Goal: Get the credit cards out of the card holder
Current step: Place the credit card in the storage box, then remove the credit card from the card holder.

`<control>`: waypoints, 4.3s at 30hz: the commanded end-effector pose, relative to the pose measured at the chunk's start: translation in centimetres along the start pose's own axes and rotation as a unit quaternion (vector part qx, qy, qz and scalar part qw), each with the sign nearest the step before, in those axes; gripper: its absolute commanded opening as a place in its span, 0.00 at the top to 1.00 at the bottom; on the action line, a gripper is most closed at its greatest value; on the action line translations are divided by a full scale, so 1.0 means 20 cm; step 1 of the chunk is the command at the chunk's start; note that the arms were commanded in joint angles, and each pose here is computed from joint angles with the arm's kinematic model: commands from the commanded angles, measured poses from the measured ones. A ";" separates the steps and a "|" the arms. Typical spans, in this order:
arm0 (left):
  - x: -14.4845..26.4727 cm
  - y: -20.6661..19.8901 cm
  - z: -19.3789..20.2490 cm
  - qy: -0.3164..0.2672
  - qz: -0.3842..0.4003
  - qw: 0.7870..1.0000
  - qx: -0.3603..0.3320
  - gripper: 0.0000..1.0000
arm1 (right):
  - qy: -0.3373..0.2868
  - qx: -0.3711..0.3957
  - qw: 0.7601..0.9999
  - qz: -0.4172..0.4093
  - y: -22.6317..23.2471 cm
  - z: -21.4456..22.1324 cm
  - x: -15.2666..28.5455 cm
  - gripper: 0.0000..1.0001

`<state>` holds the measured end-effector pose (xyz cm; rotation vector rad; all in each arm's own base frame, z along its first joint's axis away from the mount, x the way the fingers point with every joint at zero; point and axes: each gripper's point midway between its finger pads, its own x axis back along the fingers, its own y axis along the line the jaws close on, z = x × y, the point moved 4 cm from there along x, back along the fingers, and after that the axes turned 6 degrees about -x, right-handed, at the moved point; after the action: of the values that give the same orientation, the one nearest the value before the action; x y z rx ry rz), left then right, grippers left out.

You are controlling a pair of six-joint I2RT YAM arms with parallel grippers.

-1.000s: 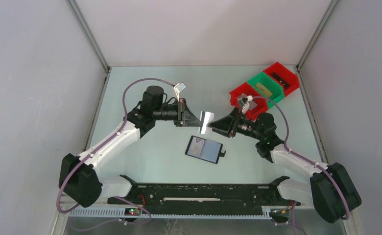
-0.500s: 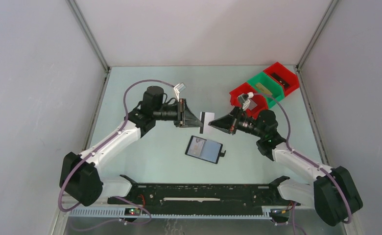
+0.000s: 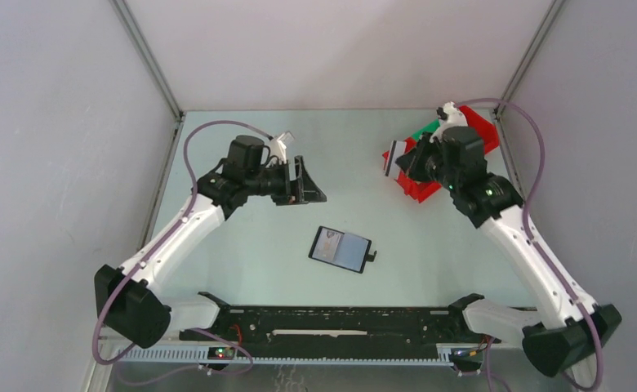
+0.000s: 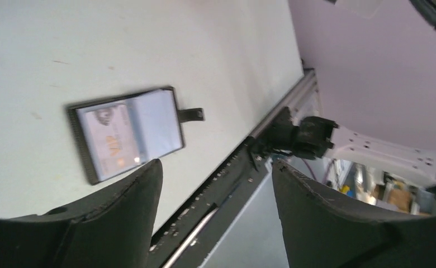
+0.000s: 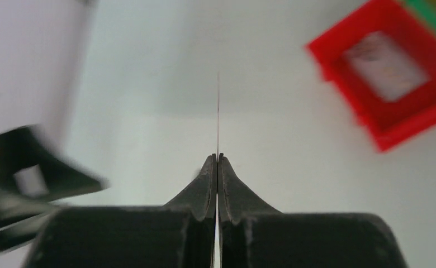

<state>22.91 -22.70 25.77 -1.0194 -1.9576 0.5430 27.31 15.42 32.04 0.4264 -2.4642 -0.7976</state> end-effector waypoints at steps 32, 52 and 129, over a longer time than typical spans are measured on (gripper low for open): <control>0.01 0.12 0.00 -0.031 -0.064 0.997 0.009 0.11 | 0.127 0.497 0.804 0.302 -0.96 -0.12 -0.87 1.00; -0.01 0.13 0.02 -0.029 -0.054 0.998 0.010 0.12 | 0.150 0.430 0.853 0.253 -0.89 -0.03 -0.77 0.67; -0.59 0.63 0.62 0.165 -0.173 0.964 0.118 1.00 | 0.272 -0.257 0.927 0.026 -0.44 1.39 -0.48 0.73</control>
<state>22.29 -24.15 5.11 -0.5512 -1.6900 0.3841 20.80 26.20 4.42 0.3515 -1.6668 -1.0707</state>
